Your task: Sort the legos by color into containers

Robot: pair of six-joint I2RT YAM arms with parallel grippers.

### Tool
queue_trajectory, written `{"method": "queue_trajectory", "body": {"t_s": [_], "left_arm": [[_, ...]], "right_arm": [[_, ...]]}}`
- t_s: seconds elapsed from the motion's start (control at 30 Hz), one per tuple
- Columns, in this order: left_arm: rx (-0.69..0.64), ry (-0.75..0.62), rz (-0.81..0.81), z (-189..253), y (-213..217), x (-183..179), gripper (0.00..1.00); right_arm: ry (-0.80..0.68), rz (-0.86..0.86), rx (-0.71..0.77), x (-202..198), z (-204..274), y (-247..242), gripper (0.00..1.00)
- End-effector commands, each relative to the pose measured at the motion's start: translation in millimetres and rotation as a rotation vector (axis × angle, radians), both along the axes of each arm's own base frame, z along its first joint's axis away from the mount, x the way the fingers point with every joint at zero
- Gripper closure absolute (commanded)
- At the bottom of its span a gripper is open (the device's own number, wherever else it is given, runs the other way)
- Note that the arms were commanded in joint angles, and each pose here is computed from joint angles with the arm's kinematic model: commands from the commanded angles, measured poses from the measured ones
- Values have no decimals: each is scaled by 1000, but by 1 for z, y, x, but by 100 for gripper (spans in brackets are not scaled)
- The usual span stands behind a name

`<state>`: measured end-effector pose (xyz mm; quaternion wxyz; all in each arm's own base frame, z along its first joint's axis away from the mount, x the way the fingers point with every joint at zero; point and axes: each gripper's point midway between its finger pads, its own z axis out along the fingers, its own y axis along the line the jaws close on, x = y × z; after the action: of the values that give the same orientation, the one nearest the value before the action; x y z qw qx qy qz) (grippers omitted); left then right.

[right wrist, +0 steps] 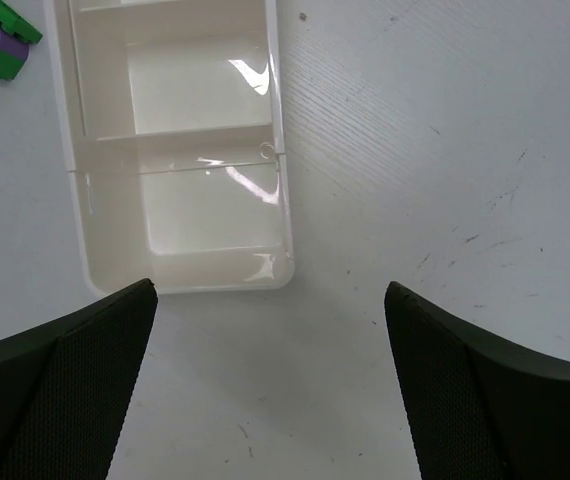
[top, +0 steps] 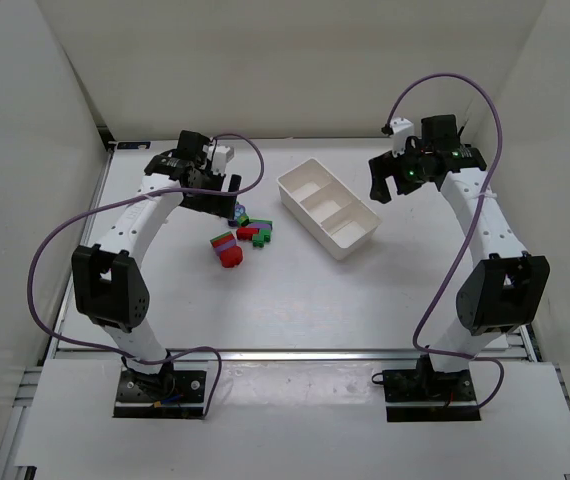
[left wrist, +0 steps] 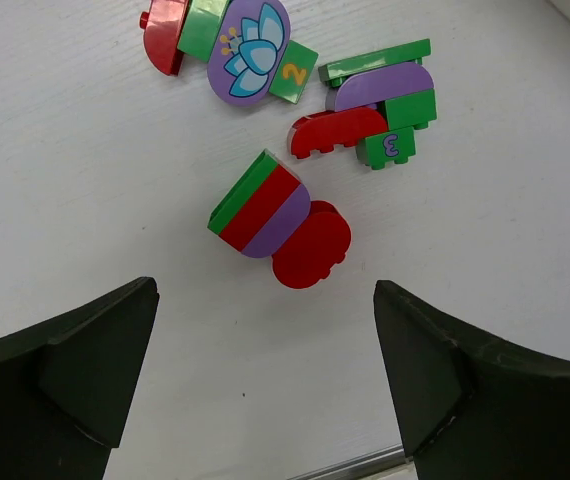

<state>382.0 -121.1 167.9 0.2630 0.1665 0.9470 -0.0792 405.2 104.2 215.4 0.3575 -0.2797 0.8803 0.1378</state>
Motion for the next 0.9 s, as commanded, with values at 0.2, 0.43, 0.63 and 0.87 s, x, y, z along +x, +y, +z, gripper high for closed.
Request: {"method": "queue_trajectory", "body": {"t_s": [0.2, 0.43, 0.63, 0.87], "left_arm": [[-84, -31, -239, 22, -17, -23, 1], [-72, -17, -370, 5, -14, -48, 7], [3, -21, -544, -27, 6, -67, 11], [39, 5, -581, -37, 16, -63, 11]], "right_arm": [[-66, 54, -7, -4, 19, -1, 8], [-46, 102, 24, -14, 17, 7, 8], [-33, 117, 22, -16, 14, 8, 8], [-21, 127, 38, -13, 12, 11, 8]]}}
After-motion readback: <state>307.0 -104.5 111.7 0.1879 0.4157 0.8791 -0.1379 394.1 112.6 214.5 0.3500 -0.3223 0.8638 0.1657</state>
